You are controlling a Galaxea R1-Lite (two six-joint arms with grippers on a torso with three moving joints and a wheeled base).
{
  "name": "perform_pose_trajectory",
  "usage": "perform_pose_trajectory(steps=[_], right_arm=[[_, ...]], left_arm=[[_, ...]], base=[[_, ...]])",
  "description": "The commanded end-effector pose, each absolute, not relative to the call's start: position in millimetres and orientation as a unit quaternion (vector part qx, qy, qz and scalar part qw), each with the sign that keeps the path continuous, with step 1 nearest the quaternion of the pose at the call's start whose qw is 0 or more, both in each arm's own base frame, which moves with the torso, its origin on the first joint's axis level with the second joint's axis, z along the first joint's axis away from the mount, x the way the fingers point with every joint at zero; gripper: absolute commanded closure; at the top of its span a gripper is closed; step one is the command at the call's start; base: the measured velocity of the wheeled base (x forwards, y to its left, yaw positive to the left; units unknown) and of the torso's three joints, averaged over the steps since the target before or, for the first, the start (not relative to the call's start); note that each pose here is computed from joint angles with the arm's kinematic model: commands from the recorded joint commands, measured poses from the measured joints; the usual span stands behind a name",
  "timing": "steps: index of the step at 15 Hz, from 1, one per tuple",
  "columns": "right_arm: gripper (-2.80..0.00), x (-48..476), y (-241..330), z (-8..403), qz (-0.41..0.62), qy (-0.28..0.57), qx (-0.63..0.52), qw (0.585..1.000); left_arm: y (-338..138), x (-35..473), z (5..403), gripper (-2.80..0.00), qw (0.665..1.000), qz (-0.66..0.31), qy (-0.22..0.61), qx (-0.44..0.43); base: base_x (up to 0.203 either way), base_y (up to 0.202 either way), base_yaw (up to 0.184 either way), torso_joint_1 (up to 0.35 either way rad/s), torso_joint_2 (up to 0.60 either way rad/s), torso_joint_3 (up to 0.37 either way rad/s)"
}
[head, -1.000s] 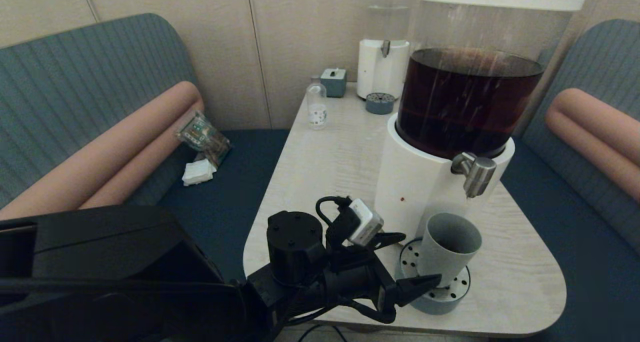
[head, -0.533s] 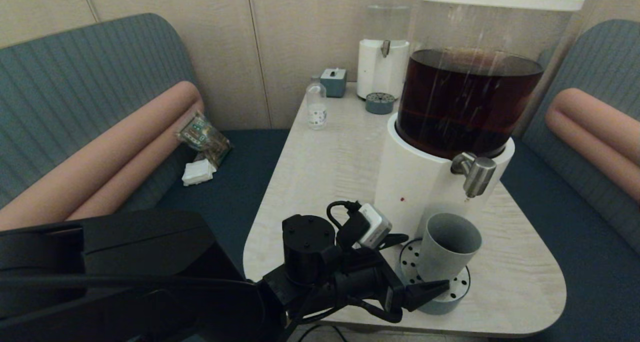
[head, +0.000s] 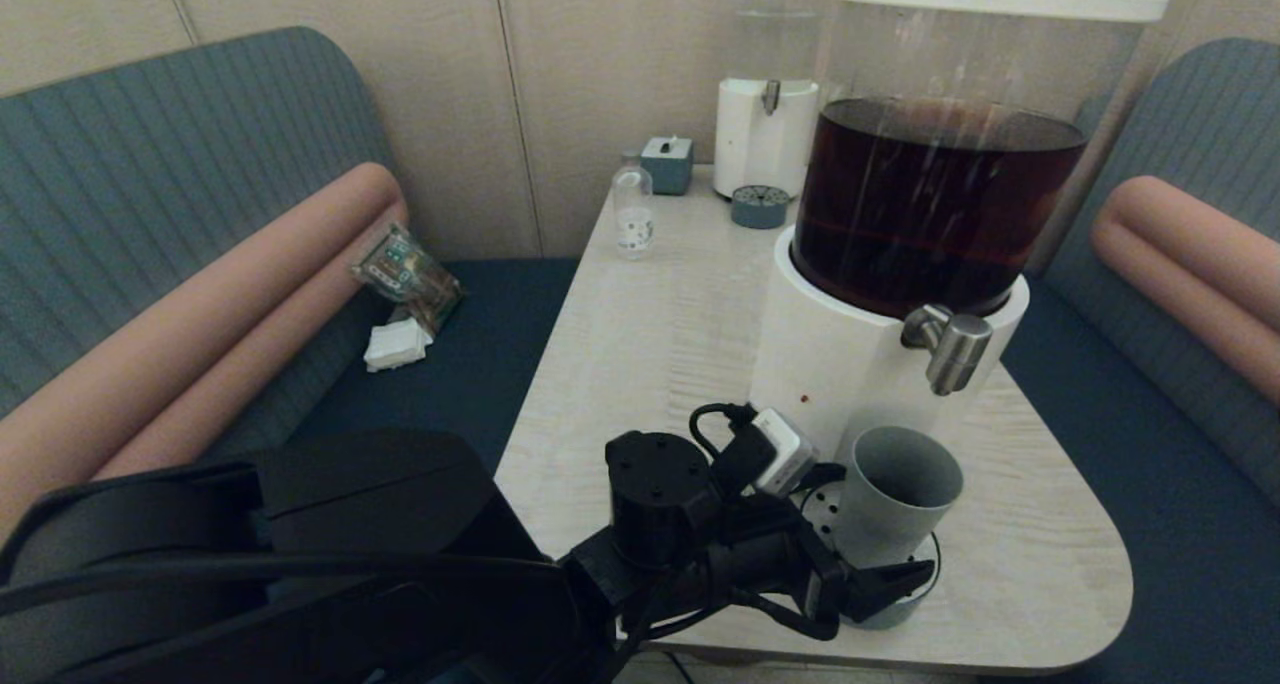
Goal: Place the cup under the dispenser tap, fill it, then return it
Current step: Place the cup next to the water dispenser
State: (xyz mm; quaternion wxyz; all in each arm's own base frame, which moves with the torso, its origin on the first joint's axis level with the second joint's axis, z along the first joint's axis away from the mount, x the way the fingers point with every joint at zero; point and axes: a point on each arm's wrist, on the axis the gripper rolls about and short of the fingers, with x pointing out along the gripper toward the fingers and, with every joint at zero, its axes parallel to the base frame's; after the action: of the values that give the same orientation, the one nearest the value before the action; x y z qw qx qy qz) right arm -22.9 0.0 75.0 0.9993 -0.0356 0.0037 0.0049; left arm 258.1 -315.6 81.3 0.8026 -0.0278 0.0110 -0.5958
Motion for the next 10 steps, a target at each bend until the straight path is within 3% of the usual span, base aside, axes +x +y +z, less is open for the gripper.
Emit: perform_pose_trajectory(steps=[1, 10], right_arm=[[0.0, -23, 0, 75, 0.005, 0.002, -0.036, 0.999], [0.0, -23, 0, 75, 0.005, 0.002, -0.036, 0.999]], left_arm=[[-324, 260, 76, -2.8, 0.799, -0.601, 0.007, -0.029], [-340, 269, 70, -2.8, 0.798, -0.602, -0.006, -0.032]], base=[[0.0, 0.0, 0.0, 0.0, 0.0, 0.0], [0.0, 0.0, 0.0, 0.0, 0.0, 0.0]])
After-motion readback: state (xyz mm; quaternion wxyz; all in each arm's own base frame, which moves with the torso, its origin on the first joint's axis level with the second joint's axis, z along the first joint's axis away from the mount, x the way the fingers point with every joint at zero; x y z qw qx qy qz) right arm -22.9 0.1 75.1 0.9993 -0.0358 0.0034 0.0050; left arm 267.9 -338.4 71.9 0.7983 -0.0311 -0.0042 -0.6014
